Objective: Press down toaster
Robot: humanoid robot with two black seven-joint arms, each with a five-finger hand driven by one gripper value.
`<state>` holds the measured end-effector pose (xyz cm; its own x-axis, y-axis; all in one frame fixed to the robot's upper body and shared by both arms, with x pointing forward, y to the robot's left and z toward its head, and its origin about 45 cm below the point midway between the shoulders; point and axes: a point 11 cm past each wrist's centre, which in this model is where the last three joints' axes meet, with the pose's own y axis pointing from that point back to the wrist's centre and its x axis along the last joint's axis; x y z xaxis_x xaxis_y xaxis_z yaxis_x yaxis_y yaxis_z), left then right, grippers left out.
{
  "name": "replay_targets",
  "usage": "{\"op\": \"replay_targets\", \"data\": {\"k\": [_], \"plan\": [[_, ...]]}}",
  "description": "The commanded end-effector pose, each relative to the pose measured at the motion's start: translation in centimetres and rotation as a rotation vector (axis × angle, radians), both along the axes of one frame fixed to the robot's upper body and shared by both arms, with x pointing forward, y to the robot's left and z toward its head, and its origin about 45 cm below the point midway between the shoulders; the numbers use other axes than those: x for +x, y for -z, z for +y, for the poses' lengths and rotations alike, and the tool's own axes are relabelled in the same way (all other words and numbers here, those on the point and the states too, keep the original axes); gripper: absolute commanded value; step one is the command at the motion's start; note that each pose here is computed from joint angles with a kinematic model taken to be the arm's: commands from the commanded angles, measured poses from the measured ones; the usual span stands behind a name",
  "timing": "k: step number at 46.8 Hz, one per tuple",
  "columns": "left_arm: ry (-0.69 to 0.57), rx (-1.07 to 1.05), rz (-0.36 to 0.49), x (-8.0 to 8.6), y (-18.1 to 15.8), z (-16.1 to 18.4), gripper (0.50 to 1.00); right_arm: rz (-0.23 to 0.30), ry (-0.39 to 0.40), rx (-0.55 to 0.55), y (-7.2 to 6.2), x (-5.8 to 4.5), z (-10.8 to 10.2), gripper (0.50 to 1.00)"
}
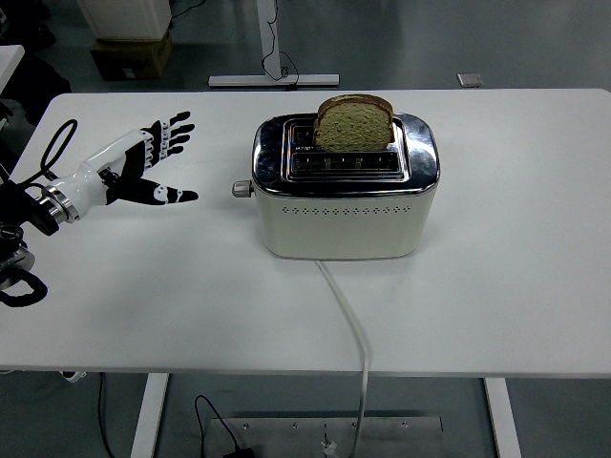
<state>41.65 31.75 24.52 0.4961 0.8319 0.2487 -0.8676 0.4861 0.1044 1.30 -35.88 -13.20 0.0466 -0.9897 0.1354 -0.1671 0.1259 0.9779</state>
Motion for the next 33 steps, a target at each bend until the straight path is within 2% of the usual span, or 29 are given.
{"op": "replay_targets", "data": {"k": [1,33], "plan": [[-0.046,-0.050,0.007,0.4,-0.2,0.8,1.000,0.000,0.000,0.001,0.0,0.0,0.0,0.998],[-0.320,-0.453,0.051,2.8,0.4,2.9,1.000,0.000,0.000,0.000,0.0,0.0,0.0,0.998]]}}
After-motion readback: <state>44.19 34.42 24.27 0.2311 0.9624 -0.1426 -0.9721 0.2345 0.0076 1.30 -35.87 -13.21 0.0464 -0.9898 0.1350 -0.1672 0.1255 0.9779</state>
